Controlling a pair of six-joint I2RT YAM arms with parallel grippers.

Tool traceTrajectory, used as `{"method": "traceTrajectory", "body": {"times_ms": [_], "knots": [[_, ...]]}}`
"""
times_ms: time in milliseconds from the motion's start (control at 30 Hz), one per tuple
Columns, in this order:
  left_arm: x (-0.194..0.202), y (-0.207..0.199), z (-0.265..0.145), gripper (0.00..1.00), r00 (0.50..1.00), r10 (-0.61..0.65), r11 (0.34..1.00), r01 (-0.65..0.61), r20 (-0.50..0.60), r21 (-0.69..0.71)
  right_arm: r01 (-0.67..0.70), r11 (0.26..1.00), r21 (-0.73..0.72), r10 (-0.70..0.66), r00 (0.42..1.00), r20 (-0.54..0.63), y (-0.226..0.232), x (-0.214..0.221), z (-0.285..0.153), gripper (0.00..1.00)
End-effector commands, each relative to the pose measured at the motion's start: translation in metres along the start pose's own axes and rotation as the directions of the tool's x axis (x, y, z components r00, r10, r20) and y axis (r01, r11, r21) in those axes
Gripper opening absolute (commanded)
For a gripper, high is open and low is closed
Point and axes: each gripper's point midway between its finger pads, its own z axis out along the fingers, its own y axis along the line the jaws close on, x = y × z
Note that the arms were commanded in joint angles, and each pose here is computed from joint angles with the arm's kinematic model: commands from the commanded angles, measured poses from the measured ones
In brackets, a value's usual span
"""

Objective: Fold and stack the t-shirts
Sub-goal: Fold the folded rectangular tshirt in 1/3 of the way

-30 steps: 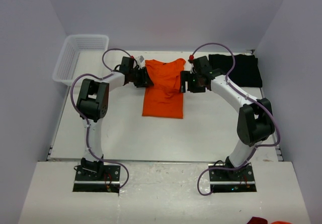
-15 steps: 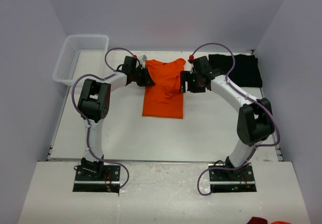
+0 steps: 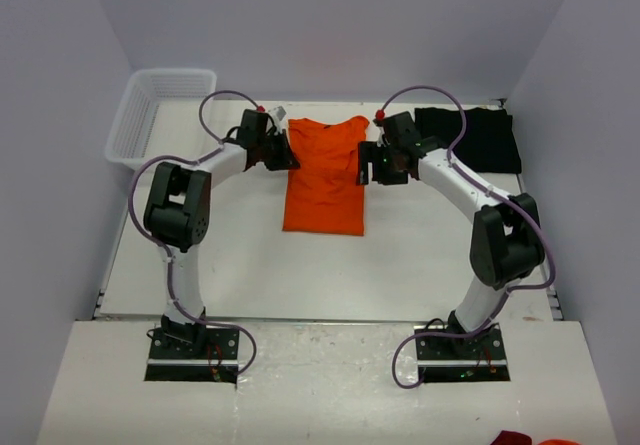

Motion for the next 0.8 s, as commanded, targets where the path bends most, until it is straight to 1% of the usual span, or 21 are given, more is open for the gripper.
{"method": "traceTrajectory", "body": {"times_ms": [0,200,333,433,533,667,700,733,767], "knots": [[-0.028,-0.014,-0.029,0.0,0.993,0.069,0.997,-0.067,0.094,-0.025,0.002,1.0,-0.029,-0.002,1.0,-0.003,0.007,-0.001,0.008,0.77],[-0.031,-0.01,-0.023,0.0,0.993,0.074,0.997,-0.071,0.087,-0.033,0.002,0.999,-0.032,-0.003,0.999,-0.037,0.009,-0.005,0.023,0.72],[-0.026,0.003,-0.008,0.0,0.997,0.06,0.996,-0.056,0.052,-0.063,0.005,0.999,-0.039,-0.006,0.999,-0.04,0.011,-0.01,0.028,0.72],[-0.022,0.011,-0.005,0.0,0.998,0.05,0.996,-0.047,0.044,-0.079,0.009,1.0,-0.026,-0.01,0.999,-0.054,0.01,-0.011,0.033,0.72],[-0.022,0.017,-0.007,0.0,0.997,0.045,0.995,-0.04,0.056,-0.096,0.012,0.999,-0.032,-0.013,0.999,-0.044,0.012,-0.018,0.038,0.69],[-0.026,0.02,-0.005,0.01,0.997,0.053,0.995,-0.048,0.058,-0.09,0.011,0.999,-0.051,-0.013,0.999,-0.036,0.018,-0.028,0.045,0.49],[-0.028,0.02,-0.004,0.02,0.997,0.054,0.994,-0.048,0.06,-0.094,0.006,0.999,-0.05,-0.008,0.999,-0.041,0.017,-0.028,0.05,0.27],[-0.029,0.021,-0.003,0.05,0.997,0.054,0.994,-0.048,0.062,-0.096,0.006,0.998,-0.062,-0.007,1.0,-0.024,0.02,-0.035,0.051,0.11],[-0.029,0.022,-0.002,0.15,0.997,0.053,0.994,-0.047,0.063,-0.099,0.006,0.998,-0.07,-0.008,1.0,-0.025,0.022,-0.037,0.053,0.0]]}}
